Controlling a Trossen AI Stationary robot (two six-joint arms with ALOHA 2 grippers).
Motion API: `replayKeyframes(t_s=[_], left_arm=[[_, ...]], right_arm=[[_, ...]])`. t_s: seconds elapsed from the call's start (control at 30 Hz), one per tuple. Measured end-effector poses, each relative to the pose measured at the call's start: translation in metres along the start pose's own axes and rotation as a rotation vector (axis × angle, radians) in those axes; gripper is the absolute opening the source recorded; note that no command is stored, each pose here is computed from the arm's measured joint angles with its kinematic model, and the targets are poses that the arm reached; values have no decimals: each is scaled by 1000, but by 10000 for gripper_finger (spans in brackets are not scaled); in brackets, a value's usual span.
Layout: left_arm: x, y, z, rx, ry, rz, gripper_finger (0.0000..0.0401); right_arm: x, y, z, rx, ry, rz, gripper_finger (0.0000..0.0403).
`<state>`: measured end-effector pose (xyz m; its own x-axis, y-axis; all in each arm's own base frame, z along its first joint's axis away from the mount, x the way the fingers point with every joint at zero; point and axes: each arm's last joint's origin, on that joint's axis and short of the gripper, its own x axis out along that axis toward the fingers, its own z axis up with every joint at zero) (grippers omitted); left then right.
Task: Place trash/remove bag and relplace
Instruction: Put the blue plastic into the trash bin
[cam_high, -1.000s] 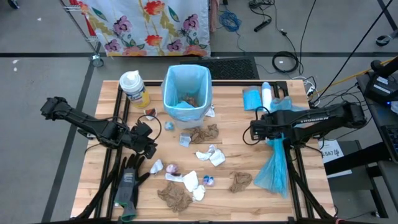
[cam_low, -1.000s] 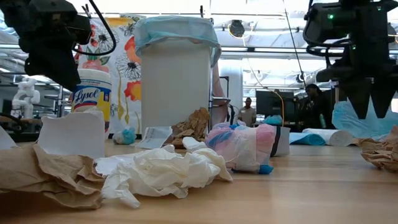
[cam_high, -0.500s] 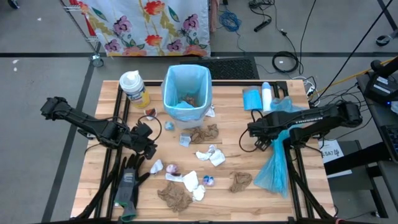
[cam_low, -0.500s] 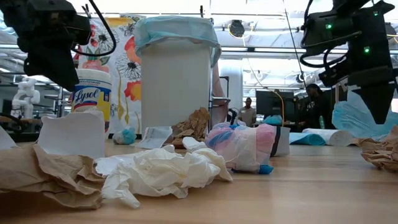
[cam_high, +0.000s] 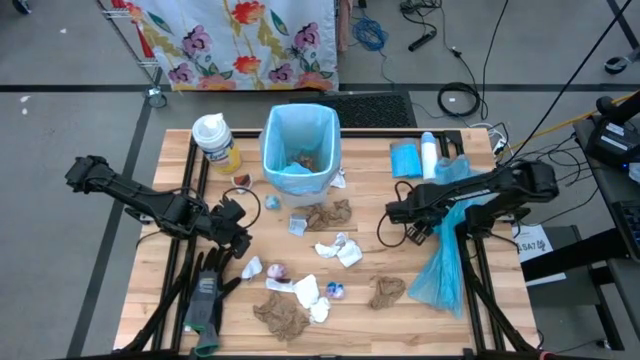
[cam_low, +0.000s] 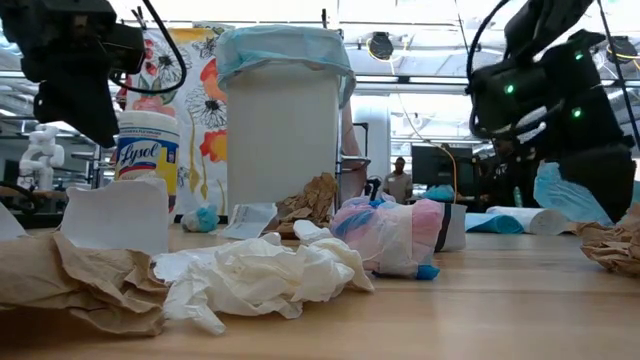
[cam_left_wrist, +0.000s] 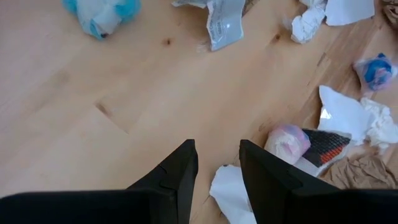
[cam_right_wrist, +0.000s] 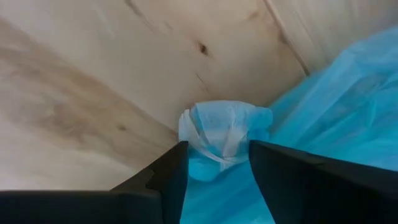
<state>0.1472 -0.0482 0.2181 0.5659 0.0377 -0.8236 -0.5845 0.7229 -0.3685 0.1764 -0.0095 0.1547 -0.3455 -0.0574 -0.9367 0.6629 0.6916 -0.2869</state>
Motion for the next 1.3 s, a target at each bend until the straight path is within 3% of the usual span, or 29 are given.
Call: replayKeyframes(t_s=[0.23,0.43,0.6,0.73,0.93,1.13,1.3], left_arm=[[0,0,0,6,7,-3,125],[0,0,0,11,7,-3,125],[0,0,0,26,7,-3,125],[0,0,0,27,16,-8,125],[0,0,-1,27,24,-13,125],[0,0,-1,27,24,-13,125],[0,0,-1,26,25,-13,125]], right_arm=[[11,6,12,19,20,-4,107],[13,9,14,39,24,-10,18],[1,10,14,106,22,15,5],[-34,11,13,152,-65,76,2],[-117,0,3,258,-326,162,1],[-208,-24,-5,334,-727,313,0],[-270,-28,7,290,-1063,494,0]])
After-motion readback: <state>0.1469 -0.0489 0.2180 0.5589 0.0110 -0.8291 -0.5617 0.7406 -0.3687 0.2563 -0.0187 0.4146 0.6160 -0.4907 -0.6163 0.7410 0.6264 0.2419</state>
